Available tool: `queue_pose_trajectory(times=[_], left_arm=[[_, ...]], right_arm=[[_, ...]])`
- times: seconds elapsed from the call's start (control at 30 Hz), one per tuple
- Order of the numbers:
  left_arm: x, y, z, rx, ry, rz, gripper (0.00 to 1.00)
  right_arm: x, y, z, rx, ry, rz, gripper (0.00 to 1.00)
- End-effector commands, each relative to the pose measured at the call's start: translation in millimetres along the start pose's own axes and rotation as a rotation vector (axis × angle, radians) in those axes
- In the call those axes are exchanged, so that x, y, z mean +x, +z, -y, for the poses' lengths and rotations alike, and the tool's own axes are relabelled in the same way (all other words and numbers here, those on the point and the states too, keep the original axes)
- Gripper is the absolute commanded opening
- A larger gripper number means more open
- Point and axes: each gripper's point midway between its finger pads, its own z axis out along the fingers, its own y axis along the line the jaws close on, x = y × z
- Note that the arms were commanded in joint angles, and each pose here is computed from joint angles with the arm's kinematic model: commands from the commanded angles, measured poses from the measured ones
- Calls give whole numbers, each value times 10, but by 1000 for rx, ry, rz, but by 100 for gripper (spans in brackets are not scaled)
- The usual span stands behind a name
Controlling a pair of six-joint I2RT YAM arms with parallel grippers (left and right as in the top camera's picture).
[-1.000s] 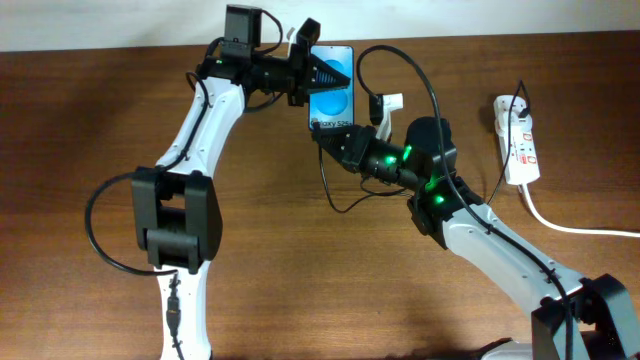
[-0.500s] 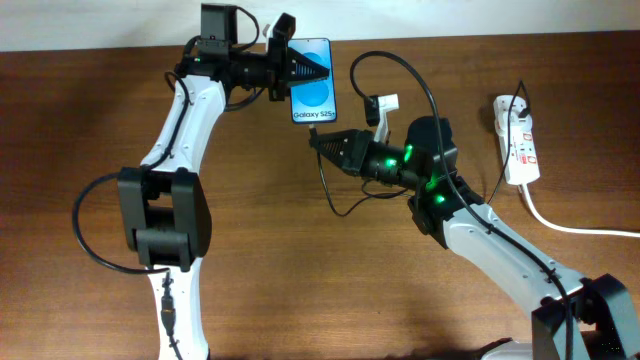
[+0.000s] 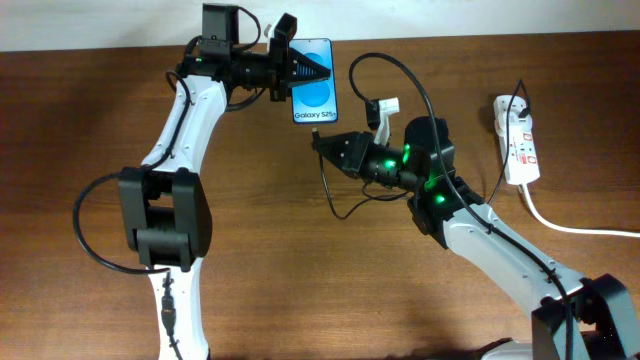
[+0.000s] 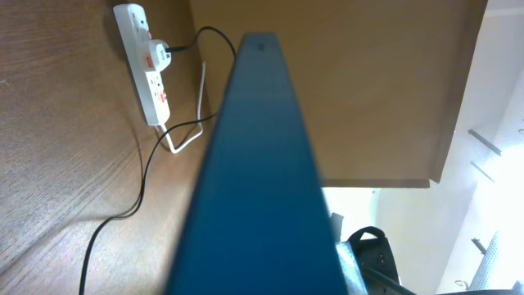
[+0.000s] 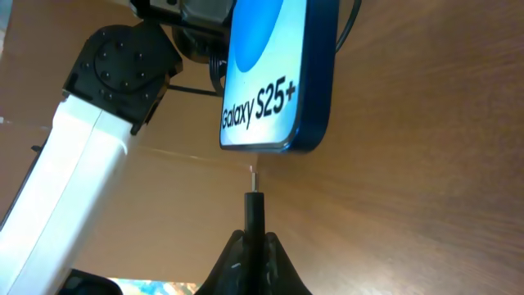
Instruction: Plug charger to phone and switch on socket
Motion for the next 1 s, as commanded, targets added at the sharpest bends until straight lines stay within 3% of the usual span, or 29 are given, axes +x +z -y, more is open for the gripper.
queue_pose_trajectory(times=[0.0, 0.97], left_arm=[[42, -11, 160, 22, 22, -16, 0], [55, -10, 174, 30, 23, -24, 0]], right_arm=[[-81, -8, -41, -3, -22, 29, 4], [-130, -8, -40, 1, -21, 55, 4]])
